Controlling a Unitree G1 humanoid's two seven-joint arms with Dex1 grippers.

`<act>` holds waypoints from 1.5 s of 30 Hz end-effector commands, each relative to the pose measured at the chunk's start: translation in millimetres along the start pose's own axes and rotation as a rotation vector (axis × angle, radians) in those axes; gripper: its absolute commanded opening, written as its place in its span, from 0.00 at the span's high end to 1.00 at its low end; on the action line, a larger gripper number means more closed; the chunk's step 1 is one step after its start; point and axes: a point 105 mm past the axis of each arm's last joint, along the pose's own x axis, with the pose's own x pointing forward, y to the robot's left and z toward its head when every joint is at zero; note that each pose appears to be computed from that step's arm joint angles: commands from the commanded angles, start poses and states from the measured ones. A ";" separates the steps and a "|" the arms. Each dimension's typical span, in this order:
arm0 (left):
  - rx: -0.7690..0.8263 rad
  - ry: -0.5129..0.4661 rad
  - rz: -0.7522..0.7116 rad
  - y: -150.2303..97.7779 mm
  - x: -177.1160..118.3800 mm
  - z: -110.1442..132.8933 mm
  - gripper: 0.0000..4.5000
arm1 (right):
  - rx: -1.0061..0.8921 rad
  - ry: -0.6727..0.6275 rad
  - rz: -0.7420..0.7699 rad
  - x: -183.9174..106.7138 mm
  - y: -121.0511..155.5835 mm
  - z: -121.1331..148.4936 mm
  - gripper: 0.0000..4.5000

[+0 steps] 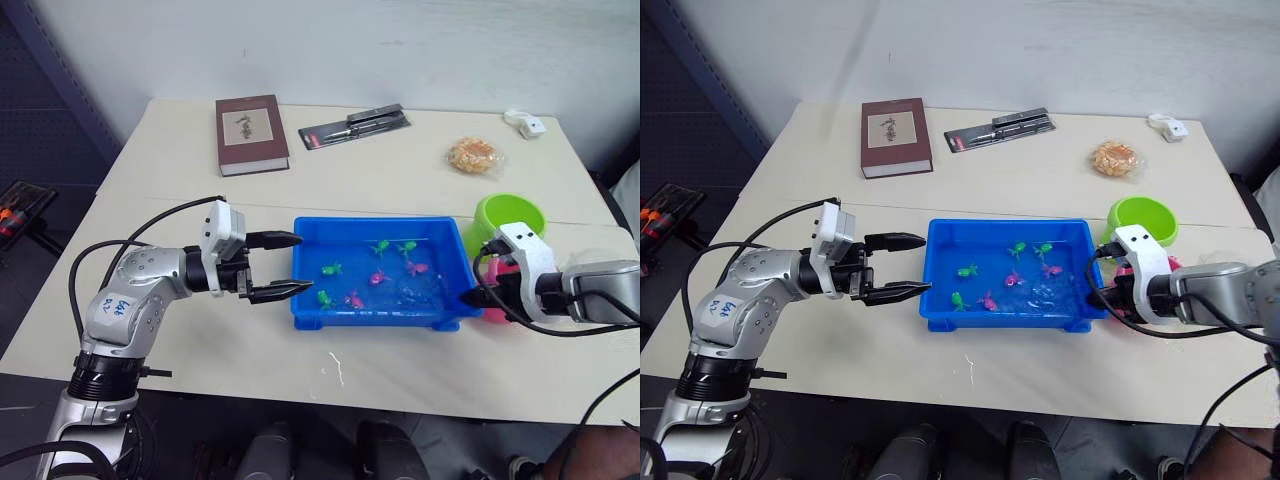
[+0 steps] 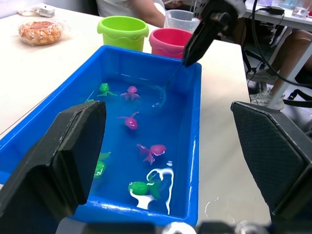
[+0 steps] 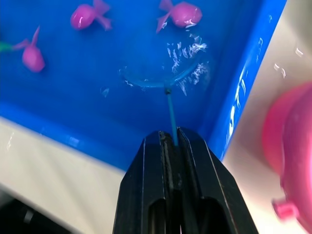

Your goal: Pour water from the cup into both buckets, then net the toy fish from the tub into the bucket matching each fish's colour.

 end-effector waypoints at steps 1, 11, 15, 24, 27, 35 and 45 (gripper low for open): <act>0.046 -0.028 -0.011 -1.8 1.0 12.0 0.02 | -0.019 -0.048 -0.033 -7.1 -2.9 5.9 1.00; 0.047 -0.033 -0.023 -0.6 5.0 13.8 0.02 | -0.080 -0.138 -0.134 -7.2 -10.6 6.9 1.00; 0.047 -0.034 -0.025 0.0 5.4 13.9 0.02 | -0.114 -0.171 -0.122 -11.5 -8.7 6.8 1.00; 0.044 -0.033 -0.028 2.3 3.8 12.9 0.02 | -0.159 -0.279 -0.015 -34.4 1.8 7.0 1.00; 0.043 -0.034 -0.034 2.2 5.3 12.2 0.02 | -0.165 -0.299 0.010 -46.0 1.0 0.4 1.00; 0.046 -0.049 -0.070 2.6 9.3 15.4 0.02 | -0.206 -0.416 0.064 -80.8 -1.0 -10.0 1.00; 0.044 -0.089 -0.145 3.5 25.6 20.2 0.02 | -0.228 -0.596 -0.245 -141.3 -50.7 -50.1 1.00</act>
